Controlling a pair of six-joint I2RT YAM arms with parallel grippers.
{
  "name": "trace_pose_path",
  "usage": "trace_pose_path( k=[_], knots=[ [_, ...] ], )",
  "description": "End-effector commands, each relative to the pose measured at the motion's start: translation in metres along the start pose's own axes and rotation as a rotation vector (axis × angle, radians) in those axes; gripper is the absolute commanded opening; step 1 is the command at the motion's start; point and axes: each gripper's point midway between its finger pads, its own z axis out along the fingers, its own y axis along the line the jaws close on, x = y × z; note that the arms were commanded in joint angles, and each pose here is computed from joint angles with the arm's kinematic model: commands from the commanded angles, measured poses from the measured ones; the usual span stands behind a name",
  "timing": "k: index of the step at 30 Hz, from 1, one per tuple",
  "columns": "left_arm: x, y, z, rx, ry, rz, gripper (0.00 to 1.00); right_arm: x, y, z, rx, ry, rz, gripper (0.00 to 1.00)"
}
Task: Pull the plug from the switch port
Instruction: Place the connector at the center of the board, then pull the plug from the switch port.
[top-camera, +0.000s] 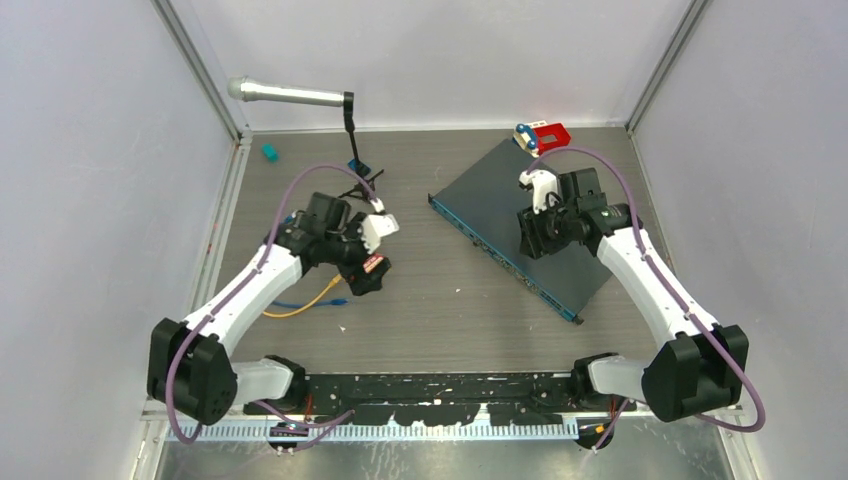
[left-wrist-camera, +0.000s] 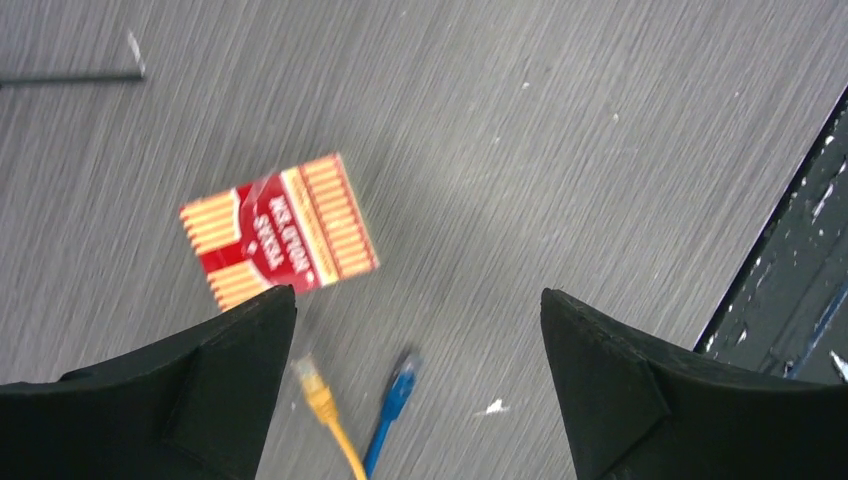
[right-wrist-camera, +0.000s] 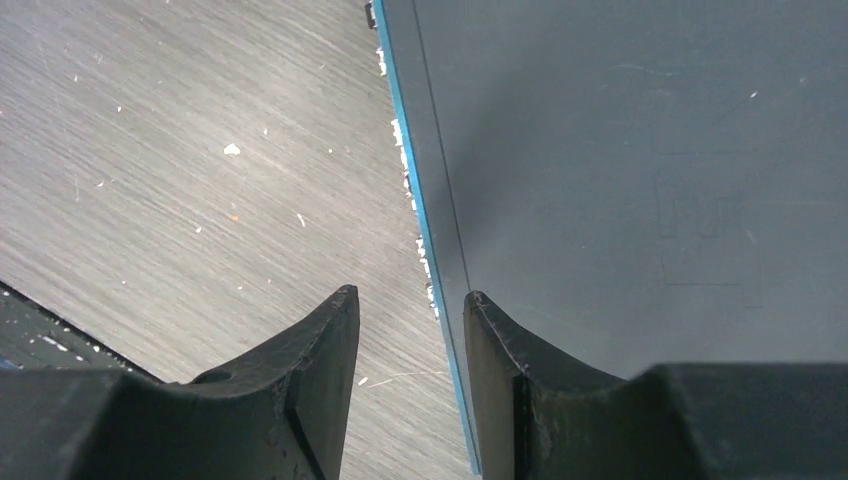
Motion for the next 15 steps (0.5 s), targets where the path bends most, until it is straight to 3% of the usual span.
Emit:
trace_pose_path(
  k=[1, 7, 15],
  knots=[
    [-0.04, -0.002, 0.025, -0.097, -0.075, 0.09, 0.98, -0.022, -0.009, -0.003, 0.055, -0.096, -0.018, 0.5],
    [-0.095, -0.013, 0.083, -0.082, -0.155, 0.08, 1.0, -0.025, -0.014, -0.013, 0.112, -0.148, -0.015, 0.52],
    [-0.131, -0.012, 0.176, -0.107, -0.197, 0.002, 0.99, -0.026, -0.027, -0.024, 0.198, -0.199, -0.023, 0.53]
  ],
)
